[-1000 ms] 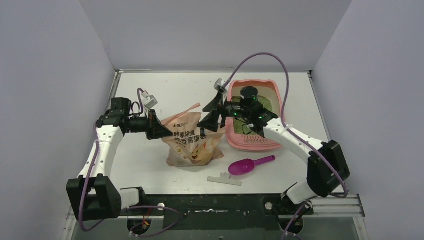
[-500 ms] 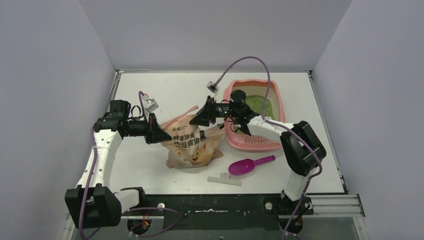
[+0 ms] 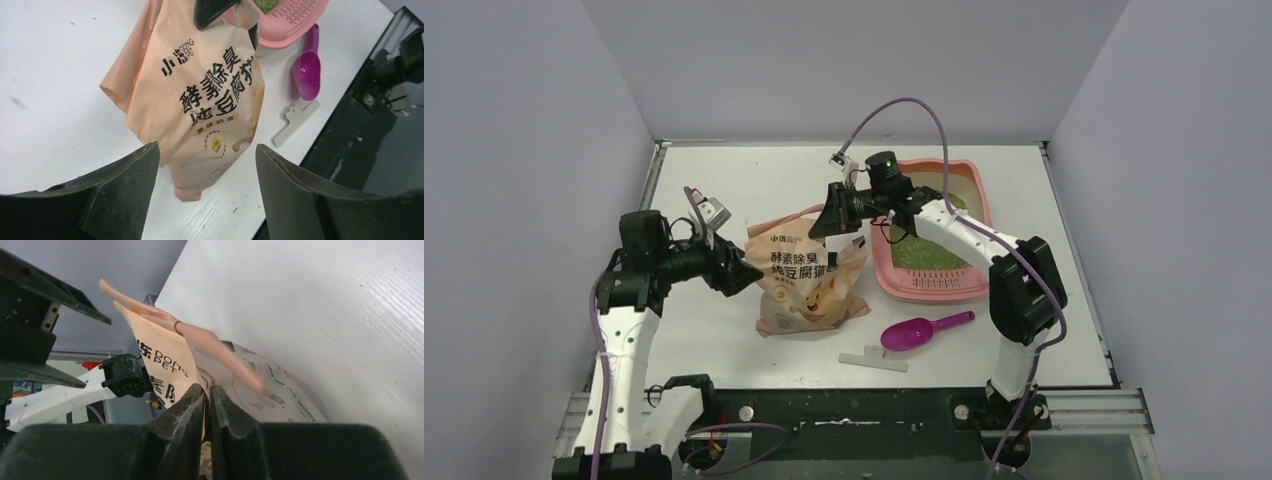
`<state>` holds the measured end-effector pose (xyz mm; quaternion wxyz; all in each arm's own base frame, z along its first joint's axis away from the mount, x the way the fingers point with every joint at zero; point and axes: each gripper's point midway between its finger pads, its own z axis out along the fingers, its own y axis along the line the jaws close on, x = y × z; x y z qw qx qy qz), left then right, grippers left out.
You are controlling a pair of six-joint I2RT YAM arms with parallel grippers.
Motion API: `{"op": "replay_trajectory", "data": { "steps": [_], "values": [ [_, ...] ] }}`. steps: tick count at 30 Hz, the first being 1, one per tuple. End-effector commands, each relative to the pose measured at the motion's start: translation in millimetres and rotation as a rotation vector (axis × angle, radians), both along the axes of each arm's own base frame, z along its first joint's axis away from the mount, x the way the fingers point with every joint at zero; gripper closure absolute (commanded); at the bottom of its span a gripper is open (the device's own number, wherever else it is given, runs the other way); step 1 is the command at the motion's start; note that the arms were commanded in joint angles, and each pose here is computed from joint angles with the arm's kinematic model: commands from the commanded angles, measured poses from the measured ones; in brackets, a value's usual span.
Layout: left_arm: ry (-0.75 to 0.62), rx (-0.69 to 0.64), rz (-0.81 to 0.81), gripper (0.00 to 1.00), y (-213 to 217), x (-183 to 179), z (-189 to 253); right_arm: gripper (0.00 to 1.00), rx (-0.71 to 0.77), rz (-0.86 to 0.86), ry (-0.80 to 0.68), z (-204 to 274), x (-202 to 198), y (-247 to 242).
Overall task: Fill the litter box with clean litter
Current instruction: Close the cat litter bag at the center of the board.
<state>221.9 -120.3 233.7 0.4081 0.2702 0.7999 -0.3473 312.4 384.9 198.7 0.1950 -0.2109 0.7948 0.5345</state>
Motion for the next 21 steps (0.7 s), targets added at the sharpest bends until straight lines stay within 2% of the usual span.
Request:
{"op": "replay_trajectory", "data": {
  "steps": [1, 3, 5, 8, 11, 15, 19, 21],
  "values": [
    [-0.335, 0.013, 0.058, 0.29, 1.8, 15.7, 37.5, 0.79, -0.238, -0.013, 0.129, -42.8, -11.9, -26.5],
    [-0.479, 0.012, 0.039, 0.24, -3.6, 14.3, 48.6, 0.77, -0.271, -0.039, 0.088, -42.1, -5.1, -29.8],
    [-0.546, 0.019, 0.025, 0.23, -10.4, 12.4, 52.4, 0.69, -0.29, -0.066, 0.034, -34.7, 3.6, -35.5],
    [-0.551, 0.104, -0.021, 0.22, -15.6, 14.8, 44.3, 0.52, -0.309, -0.12, -0.098, -15.9, 20.2, -48.5],
    [-0.587, 0.227, -0.047, 0.2, -23.2, 25.8, 38.0, 0.45, -0.341, -0.189, -0.259, 5.1, 38.0, -70.8],
    [-0.677, 0.284, -0.107, 0.19, -51.6, 39.5, 46.8, 0.39, -0.32, -0.256, -0.356, 22.1, 46.2, -105.2],
    [-0.679, 0.391, -0.258, 0.18, -76.3, 42.6, 30.6, 0.16, -0.261, -0.242, -0.471, 32.4, 33.3, -130.0],
    [-0.673, 0.43, -0.271, 0.18, -77.7, 49.3, 24.6, 0.11, -0.222, -0.168, -0.535, 28.5, 15.6, -130.1]
  ]
}}
